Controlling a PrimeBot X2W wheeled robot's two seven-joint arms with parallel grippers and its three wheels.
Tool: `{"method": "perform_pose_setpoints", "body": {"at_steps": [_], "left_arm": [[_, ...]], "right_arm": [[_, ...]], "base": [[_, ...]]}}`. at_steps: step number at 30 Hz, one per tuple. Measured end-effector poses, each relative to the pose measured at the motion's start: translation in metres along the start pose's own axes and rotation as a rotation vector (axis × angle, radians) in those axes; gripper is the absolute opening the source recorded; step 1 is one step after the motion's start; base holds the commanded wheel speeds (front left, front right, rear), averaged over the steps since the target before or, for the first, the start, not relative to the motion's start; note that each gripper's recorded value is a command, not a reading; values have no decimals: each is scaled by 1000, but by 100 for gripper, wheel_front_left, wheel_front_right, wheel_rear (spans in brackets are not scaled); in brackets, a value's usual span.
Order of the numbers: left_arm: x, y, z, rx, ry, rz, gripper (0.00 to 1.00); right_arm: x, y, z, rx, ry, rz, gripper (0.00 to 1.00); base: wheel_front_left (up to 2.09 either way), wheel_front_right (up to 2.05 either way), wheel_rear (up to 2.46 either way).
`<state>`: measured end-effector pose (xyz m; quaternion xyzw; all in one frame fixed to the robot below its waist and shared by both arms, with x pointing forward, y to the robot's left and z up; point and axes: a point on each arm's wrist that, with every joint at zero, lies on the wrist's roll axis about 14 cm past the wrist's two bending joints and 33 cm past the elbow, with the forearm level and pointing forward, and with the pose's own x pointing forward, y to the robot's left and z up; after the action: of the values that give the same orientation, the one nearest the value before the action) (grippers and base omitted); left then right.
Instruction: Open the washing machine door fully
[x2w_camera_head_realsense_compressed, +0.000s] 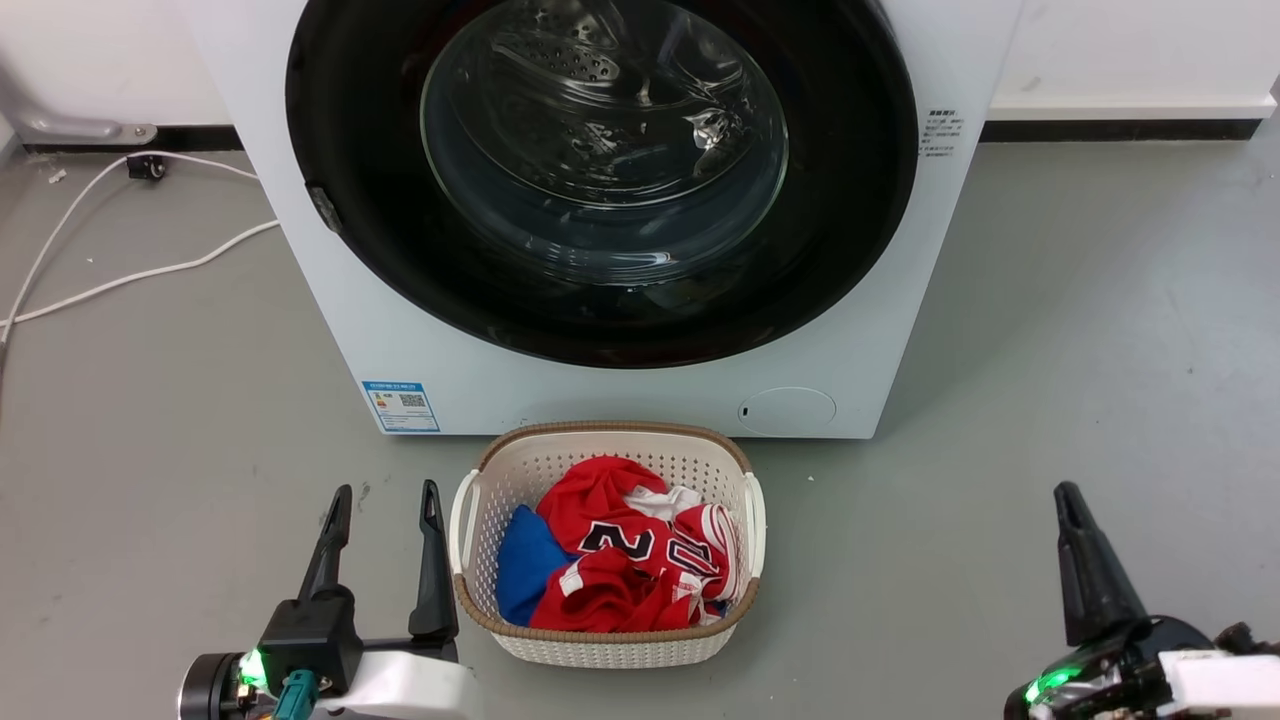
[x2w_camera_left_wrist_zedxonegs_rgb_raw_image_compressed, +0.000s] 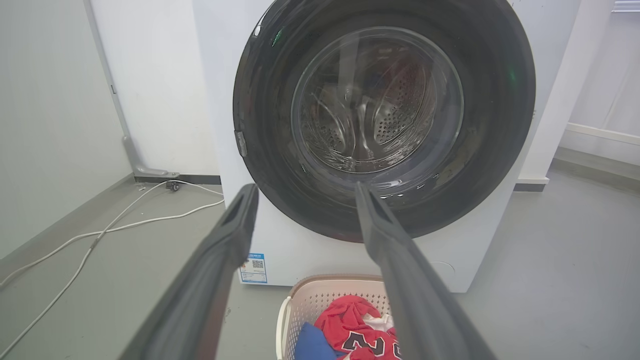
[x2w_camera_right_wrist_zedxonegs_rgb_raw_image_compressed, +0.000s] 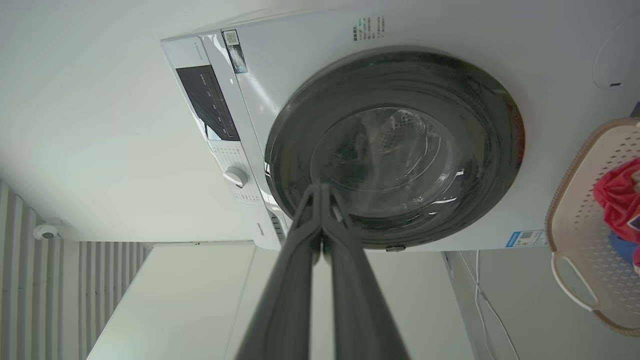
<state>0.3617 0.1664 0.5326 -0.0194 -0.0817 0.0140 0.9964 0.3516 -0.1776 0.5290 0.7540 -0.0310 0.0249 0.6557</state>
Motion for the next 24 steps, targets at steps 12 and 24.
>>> {"method": "perform_pose_setpoints", "body": {"at_steps": [12,24], "left_arm": [[31,-5,-6,18,-5,-21,100],[76,-11,-30,25,11,-43,100]], "right_arm": [[73,17,52,-81,-71,56,0],[200,25,61,-183,51,80,0]], "base": [[0,0,0],[0,0,0]]}}
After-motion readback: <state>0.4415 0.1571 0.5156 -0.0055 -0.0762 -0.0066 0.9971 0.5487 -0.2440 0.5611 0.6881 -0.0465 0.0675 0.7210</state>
